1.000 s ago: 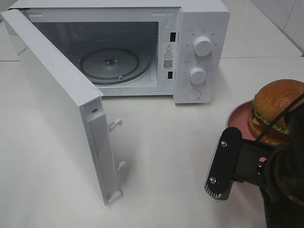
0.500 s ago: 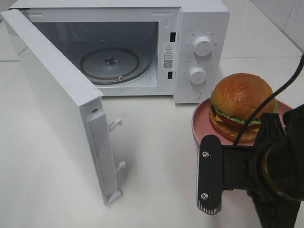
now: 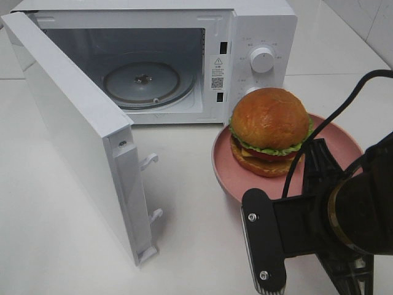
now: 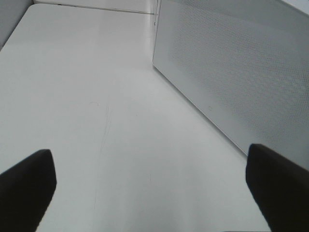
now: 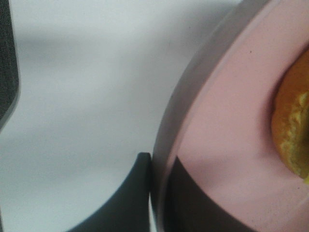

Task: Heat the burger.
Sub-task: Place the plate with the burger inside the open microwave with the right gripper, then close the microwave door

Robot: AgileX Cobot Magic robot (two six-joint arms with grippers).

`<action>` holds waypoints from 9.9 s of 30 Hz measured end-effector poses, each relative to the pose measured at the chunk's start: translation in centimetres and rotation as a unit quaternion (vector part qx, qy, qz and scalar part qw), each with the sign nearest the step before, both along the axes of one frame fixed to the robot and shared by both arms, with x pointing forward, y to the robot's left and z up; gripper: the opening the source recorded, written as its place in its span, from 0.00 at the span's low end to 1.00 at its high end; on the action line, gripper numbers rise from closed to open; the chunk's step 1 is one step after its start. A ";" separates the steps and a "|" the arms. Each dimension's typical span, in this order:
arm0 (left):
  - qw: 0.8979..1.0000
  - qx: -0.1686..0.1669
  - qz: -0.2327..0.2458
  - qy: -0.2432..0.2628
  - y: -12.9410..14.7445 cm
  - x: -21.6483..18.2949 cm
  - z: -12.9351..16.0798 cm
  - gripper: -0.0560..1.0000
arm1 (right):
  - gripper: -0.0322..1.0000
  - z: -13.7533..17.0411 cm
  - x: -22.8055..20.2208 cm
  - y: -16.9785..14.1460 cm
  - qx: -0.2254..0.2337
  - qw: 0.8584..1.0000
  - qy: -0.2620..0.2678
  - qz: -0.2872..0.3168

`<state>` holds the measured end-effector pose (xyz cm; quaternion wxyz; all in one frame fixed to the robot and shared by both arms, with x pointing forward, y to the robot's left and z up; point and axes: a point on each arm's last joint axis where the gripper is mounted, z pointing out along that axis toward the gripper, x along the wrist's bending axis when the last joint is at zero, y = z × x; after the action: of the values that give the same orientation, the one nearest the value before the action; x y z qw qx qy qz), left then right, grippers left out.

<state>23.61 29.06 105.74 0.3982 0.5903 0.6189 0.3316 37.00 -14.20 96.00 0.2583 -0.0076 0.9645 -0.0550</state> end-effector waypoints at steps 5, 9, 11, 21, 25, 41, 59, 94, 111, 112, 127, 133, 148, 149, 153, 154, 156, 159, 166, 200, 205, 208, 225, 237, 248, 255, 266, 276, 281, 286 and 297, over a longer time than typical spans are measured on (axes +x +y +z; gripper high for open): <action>1.000 0.000 0.000 0.000 0.0 0.0 0.0 0.99 | 0.07 0.0 0.0 0.1 -0.019 0.999 0.003 0.048; 1.000 0.000 0.000 0.000 0.0 0.0 0.0 0.99 | 0.07 -0.1 0.1 0.4 -0.007 0.998 0.004 0.063; 1.000 0.000 0.000 0.000 0.0 0.0 0.0 0.99 | 0.07 -0.1 0.3 0.4 -0.005 0.997 0.005 0.076; 1.000 0.000 0.000 0.000 0.0 0.0 0.0 0.99 | 0.07 -0.2 2.9 -1.2 -0.014 0.993 0.017 0.116; 1.000 0.000 0.000 0.000 0.0 0.0 0.0 0.99 | 0.07 -0.2 4.0 -1.5 0.005 0.988 0.017 0.152; 1.000 0.000 0.000 0.000 0.0 0.0 0.0 0.99 | 0.07 0.1 6.3 -3.6 0.006 0.972 0.045 0.231; 1.000 0.000 0.000 0.000 0.0 0.0 0.0 0.99 | 0.07 0.8 7.5 -4.0 0.021 0.954 0.038 0.296; 1.000 0.000 0.000 0.000 0.0 0.0 0.0 0.99 | 0.07 1.2 13.5 3.2 0.033 0.944 0.023 0.327; 1.000 0.000 0.000 0.000 0.0 0.0 0.0 0.99 | 0.07 0.4 16.5 5.7 0.037 0.947 0.038 0.316; 1.000 0.000 0.000 0.000 0.0 0.0 0.0 0.99 | 0.07 0.3 16.8 6.0 0.040 0.948 0.041 0.312; 1.000 0.000 0.000 0.000 0.0 0.0 0.0 0.99 | 0.07 0.4 19.3 8.2 0.055 0.953 0.038 0.294; 1.000 0.000 0.000 0.000 0.0 0.0 0.0 0.99 | 0.07 0.5 20.3 9.0 0.065 0.957 0.029 0.281; 1.000 0.000 0.000 0.000 0.0 0.0 0.0 0.99 | 0.07 0.0 22.6 10.4 0.073 0.965 0.022 0.251; 1.000 0.000 0.000 0.000 0.0 0.0 0.0 0.99 | 0.07 -0.2 22.9 10.6 0.072 0.967 0.021 0.245; 1.000 0.000 0.000 0.000 0.0 0.0 0.0 0.99 | 0.07 -0.2 23.5 10.9 0.075 0.969 0.020 0.235; 1.000 0.000 0.000 0.000 0.0 0.0 0.0 0.99 | 0.07 -0.3 23.8 11.1 0.076 0.970 0.020 0.231; 1.000 0.000 0.000 0.000 0.0 0.0 0.0 0.99 | 0.07 -0.3 24.1 11.3 0.073 0.970 0.018 0.232; 1.000 0.000 0.000 0.000 0.0 0.0 0.0 0.99 | 0.07 -0.5 24.6 11.5 0.071 0.971 0.017 0.228; 1.000 0.000 0.000 0.000 0.0 0.0 0.0 0.99 | 0.07 -0.8 25.7 12.1 0.067 0.974 0.020 0.217; 1.000 0.000 0.000 0.000 0.0 0.0 0.0 0.99 | 0.10 -3.0 30.1 14.1 0.071 0.980 -0.017 0.183; 1.000 0.000 0.000 0.000 0.0 0.0 0.0 0.99 | 0.16 -2.8 30.3 14.3 0.079 0.978 -0.033 0.188; 1.000 0.000 0.000 0.000 0.0 0.0 0.0 0.99 | 0.24 -2.6 30.5 14.5 0.088 0.976 -0.048 0.191; 1.000 0.000 0.000 0.000 0.0 0.0 0.0 0.99 | 0.51 -3.4 29.9 14.4 0.104 0.979 -0.019 0.175; 1.000 0.000 0.000 0.000 0.0 0.0 0.0 0.99 | 0.69 -2.1 27.8 13.3 0.121 0.978 -0.011 0.169; 1.000 0.000 0.000 0.000 0.0 0.0 0.0 0.99 | 0.74 -0.9 25.7 11.9 0.142 0.976 -0.028 0.164; 1.000 0.000 0.000 0.000 0.0 0.0 0.0 0.99 | 0.74 -0.1 24.3 10.9 0.151 0.976 -0.031 0.157; 1.000 0.000 0.000 0.000 0.0 0.0 0.0 0.99 | 0.74 0.9 21.7 9.0 0.153 0.975 -0.032 0.157; 1.000 0.000 0.000 0.000 0.0 0.0 0.0 0.99 | 0.74 1.6 19.1 7.2 0.155 0.975 -0.032 0.159; 1.000 0.000 0.000 0.000 0.0 0.0 0.0 0.99 | 0.74 1.8 17.9 6.3 0.154 0.975 -0.031 0.159; 1.000 0.000 0.000 0.000 0.0 0.0 0.0 0.99 | 0.74 2.2 16.4 5.2 0.154 0.975 -0.028 0.159; 1.000 0.000 0.000 0.000 0.0 0.0 0.0 0.99 | 0.74 3.7 13.4 3.1 0.185 0.975 -0.032 0.118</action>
<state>23.61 29.06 105.74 0.3982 0.5903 0.6189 0.3316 50.36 -11.13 99.67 0.2903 -0.0717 0.9416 0.1549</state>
